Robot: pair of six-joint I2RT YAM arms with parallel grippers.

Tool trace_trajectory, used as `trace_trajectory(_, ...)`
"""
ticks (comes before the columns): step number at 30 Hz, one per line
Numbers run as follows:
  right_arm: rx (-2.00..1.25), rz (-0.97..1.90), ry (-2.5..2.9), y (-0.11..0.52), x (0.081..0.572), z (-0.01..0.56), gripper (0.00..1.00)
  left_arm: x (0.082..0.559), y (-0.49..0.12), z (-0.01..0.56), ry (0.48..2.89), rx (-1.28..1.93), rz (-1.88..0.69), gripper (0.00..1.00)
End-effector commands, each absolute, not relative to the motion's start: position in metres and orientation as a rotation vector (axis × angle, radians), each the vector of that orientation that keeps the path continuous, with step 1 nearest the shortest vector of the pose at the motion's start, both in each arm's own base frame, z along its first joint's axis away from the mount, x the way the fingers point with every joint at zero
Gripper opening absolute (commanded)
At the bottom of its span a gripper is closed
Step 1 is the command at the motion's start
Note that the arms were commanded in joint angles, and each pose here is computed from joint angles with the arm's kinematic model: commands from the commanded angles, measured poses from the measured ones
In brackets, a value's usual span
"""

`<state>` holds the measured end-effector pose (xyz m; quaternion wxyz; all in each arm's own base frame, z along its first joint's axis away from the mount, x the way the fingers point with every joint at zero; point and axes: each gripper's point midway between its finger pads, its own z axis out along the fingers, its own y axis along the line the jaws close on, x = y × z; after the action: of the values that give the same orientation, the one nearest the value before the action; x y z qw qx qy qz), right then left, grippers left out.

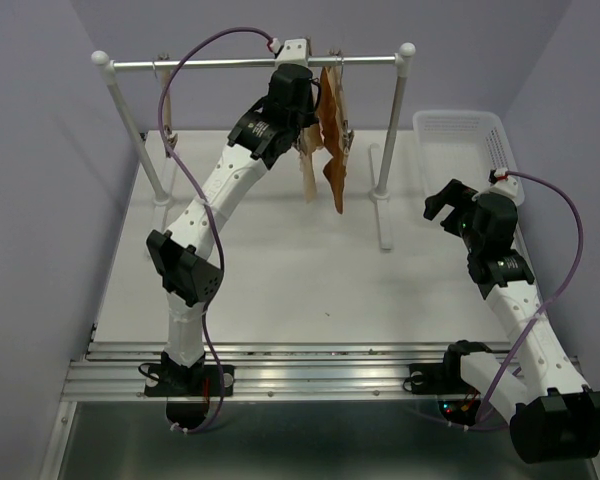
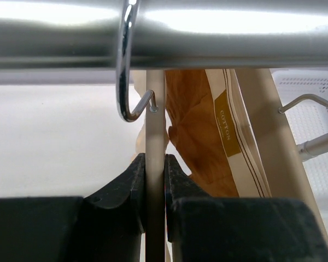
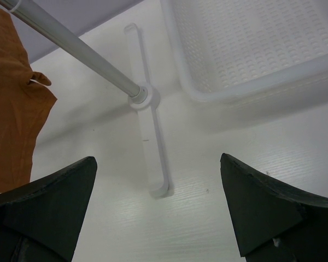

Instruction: Remove the underwear clipped to the hanger

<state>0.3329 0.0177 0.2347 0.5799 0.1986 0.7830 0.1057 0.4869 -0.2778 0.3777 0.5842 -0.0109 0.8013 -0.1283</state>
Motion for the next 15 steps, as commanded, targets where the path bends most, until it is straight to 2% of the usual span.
trace_trajectory(1, 0.452, 0.230, 1.799, 0.015, 0.337, 0.244, 1.00, 0.477, -0.258, 0.449, 1.678, -0.034, -0.267, 0.00)
trace_trajectory(9, 0.440, 0.237, 1.795, 0.017, 0.335, 0.247, 1.00, 0.465, -0.250, 0.461, 1.620, 0.040, -0.117, 0.00)
trace_trajectory(15, 0.433, 0.248, 1.799, 0.019, 0.335, 0.246, 1.00, 0.458, -0.252, 0.461, 1.616, 0.051, -0.114, 0.00)
